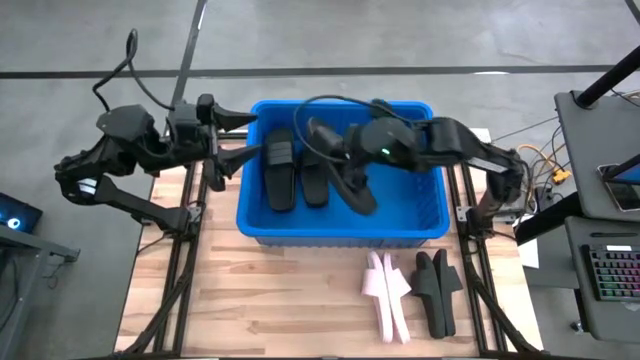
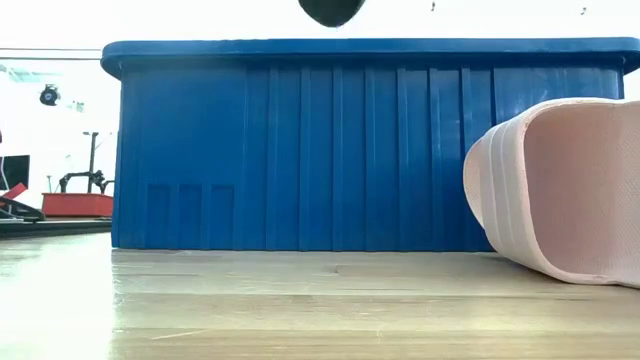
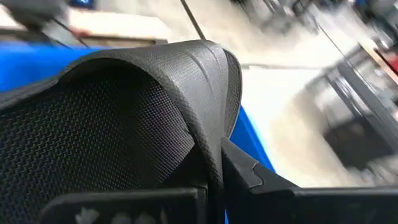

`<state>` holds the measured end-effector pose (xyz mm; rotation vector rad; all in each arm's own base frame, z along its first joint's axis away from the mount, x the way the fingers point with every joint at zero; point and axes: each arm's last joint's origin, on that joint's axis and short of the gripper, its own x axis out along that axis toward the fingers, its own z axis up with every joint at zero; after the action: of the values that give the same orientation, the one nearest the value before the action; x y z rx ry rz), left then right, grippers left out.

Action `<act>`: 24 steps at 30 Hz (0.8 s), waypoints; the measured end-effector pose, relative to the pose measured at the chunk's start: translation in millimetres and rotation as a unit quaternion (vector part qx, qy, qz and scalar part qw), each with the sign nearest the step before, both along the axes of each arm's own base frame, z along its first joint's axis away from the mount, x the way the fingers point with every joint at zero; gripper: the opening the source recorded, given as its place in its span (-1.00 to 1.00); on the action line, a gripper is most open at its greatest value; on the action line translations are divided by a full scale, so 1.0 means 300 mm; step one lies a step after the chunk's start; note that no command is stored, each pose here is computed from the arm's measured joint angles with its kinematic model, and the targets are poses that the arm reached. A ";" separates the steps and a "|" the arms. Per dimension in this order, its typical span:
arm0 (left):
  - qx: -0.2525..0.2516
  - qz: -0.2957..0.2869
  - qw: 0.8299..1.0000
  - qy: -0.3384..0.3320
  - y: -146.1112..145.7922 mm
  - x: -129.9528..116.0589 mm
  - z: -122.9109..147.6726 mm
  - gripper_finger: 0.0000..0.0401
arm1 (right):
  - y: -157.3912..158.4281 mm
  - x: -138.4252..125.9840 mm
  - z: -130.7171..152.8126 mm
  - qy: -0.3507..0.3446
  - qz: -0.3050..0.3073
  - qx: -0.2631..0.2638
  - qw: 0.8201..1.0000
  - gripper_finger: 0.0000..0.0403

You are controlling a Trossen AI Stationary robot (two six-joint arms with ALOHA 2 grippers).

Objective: Pick and place slides into bin
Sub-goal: Put the black slide into the blue bin

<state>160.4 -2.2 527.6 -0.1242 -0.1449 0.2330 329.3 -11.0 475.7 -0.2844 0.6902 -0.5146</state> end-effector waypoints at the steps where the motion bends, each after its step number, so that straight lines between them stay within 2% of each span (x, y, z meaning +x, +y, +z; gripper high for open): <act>1: 0.000 0.001 1.000 0.003 0.000 0.001 -0.004 0.64 | -0.024 0.015 -0.020 0.013 -0.009 -0.003 1.000 -0.94; 6: 0.001 0.008 1.000 0.018 0.001 0.009 -0.017 0.64 | -0.132 0.090 -0.150 0.094 -0.027 -0.006 0.995 -0.94; 10: 0.000 0.036 0.999 0.036 0.005 0.017 -0.030 0.64 | -0.194 0.155 -0.275 0.148 -0.033 0.008 0.988 -0.94; 16: 0.001 0.063 0.997 0.036 0.011 -0.002 -0.027 0.64 | -0.268 0.267 -0.450 0.165 -0.061 0.010 0.984 -0.94; 24: 0.009 0.089 0.996 0.031 0.017 -0.029 -0.018 0.64 | -0.347 0.375 -0.651 0.219 -0.147 -0.058 0.963 -0.94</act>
<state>151.6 3.0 522.1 -0.0863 -0.0968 0.4120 441.7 -115.2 280.5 -0.4145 1.1459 -0.7897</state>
